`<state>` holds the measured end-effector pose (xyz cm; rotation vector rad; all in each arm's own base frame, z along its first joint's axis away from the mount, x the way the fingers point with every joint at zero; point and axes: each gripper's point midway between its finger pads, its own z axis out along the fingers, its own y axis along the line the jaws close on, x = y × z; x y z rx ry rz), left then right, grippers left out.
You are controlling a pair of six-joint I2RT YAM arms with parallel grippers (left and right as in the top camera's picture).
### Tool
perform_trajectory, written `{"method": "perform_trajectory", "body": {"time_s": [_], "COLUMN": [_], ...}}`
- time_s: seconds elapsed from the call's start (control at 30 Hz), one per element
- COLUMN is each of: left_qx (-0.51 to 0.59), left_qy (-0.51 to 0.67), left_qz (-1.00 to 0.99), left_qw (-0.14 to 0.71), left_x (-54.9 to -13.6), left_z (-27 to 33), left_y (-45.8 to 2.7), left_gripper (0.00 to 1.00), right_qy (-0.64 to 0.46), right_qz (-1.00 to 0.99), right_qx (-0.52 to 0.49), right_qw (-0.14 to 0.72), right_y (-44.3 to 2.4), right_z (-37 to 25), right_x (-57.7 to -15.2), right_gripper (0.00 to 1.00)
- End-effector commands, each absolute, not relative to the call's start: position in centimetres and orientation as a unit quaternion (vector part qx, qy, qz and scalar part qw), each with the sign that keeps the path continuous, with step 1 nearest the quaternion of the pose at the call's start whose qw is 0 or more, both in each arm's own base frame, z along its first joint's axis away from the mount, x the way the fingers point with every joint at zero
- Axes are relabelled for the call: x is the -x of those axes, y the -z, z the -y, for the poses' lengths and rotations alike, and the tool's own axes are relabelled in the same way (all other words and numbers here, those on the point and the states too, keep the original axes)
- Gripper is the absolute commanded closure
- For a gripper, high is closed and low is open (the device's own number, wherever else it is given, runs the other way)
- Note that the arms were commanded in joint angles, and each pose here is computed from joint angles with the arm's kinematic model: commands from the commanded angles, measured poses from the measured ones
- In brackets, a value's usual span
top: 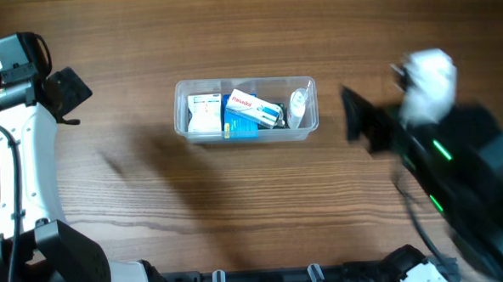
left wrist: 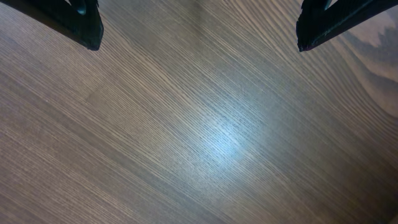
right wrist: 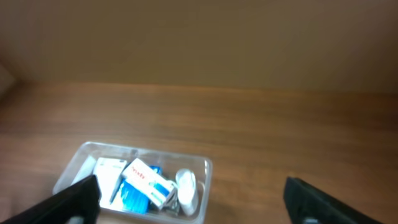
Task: Pack container
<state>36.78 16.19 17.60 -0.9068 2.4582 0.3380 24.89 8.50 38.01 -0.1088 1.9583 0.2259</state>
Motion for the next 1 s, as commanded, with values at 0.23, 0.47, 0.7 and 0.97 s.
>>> {"method": "perform_trajectory", "body": {"time_s": [0.23,0.47,0.7,0.97], "left_qx": [0.334,0.335,0.335,0.334], "left_qy": [-0.130,-0.130,-0.130,-0.130], "left_qz": [-0.897,-0.897,-0.897,-0.897], "left_qw": [0.259,0.259,0.259,0.259], "left_x": [-36.7,-36.7,-36.7,-36.7], "left_z": [-16.5,-16.5,-16.5,-16.5], "left_y": [-18.6,-18.6,-18.6,-18.6], "left_gripper": [0.00,0.00,0.00,0.00], "right_qy": [-0.142,-0.163,-0.208,-0.293], "right_qz": [-0.763,-0.763,-0.705,-0.639], "right_qx": [0.017,0.015,0.028,0.138], "right_qw": [0.631,0.625,0.677,0.698], "right_y": [-39.1,-36.1,-36.9,-40.3], "right_z": [-0.3,1.3,2.0,-2.4], "right_x": [-9.3,-5.1,-1.7,0.1], "right_gripper": [0.00,0.00,0.00,0.00]}}
